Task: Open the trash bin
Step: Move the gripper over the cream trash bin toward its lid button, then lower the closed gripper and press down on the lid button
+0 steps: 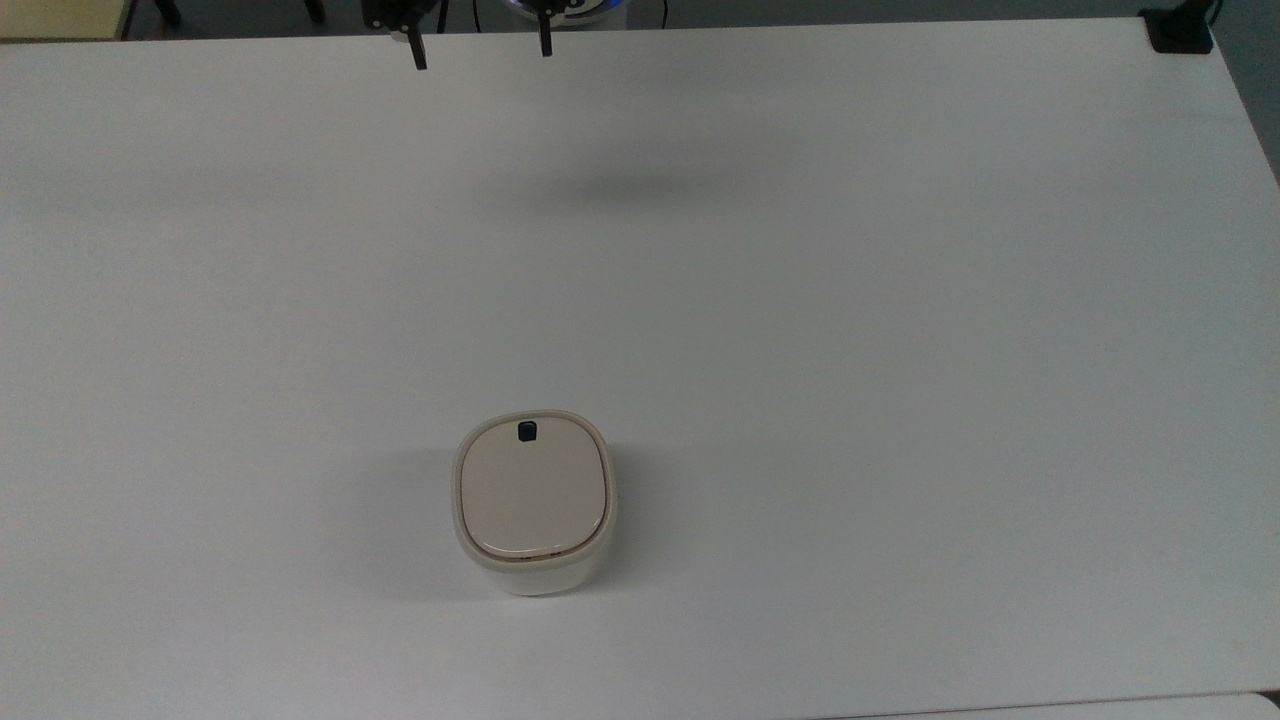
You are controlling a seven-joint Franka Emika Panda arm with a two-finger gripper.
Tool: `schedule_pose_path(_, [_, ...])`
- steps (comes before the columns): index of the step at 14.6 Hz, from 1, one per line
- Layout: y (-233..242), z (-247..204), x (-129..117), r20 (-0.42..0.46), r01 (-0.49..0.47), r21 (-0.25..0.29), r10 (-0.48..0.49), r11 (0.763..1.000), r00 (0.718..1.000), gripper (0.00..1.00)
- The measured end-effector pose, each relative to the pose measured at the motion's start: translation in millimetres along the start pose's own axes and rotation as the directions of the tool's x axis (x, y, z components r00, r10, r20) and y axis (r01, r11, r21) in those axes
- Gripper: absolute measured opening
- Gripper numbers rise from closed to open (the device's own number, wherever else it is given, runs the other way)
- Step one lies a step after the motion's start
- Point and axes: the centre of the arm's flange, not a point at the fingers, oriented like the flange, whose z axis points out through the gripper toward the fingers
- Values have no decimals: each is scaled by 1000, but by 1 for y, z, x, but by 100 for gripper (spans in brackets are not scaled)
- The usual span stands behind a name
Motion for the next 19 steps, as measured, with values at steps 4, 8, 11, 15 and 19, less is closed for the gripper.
schedule_pose_path(4, [1,3,3,-7,9,-2,-9,1000,1000,85])
schedule_pose_path(8, [6,17,32,-127,-127,-11,124,992,984,36])
schedule_pose_path(11, [11,44,64,-237,-279,17,275,960,932,6])
schedule_pose_path(15, [16,81,100,-352,-451,101,455,887,818,1])
schedule_pose_path(19, [13,111,124,-439,-507,178,529,844,726,1])
